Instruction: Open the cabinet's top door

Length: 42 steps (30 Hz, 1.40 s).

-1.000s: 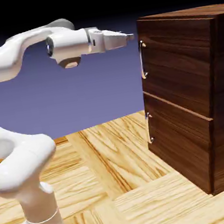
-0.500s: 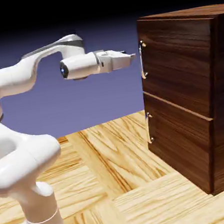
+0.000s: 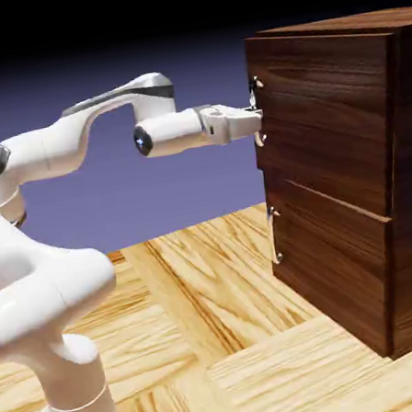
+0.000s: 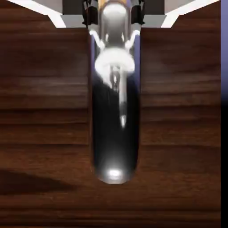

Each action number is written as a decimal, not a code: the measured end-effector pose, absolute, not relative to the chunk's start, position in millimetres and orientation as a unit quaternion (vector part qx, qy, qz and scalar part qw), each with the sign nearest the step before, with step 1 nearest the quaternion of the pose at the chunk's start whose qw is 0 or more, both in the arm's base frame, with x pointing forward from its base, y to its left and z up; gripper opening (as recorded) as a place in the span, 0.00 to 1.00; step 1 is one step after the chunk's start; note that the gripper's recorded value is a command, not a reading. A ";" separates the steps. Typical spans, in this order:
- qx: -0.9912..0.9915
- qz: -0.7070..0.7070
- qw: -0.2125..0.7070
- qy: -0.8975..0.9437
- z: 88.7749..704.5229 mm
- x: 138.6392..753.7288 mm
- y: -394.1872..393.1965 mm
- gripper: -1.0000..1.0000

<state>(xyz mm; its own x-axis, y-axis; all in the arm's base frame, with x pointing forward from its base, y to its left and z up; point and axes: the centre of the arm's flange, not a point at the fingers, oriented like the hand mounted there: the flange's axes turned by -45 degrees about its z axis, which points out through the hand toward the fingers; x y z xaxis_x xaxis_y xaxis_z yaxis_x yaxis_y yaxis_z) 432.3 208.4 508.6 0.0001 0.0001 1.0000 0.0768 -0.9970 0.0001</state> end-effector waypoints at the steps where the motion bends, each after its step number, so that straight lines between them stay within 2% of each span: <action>1: -0.706 -0.706 0.035 -0.035 508.6 424.7 204.6 0.00; 20: -0.680 -0.680 0.195 -0.195 508.6 288.0 87.9 0.00; 42: -0.631 -0.630 0.320 -0.320 508.6 223.8 -47.0 0.00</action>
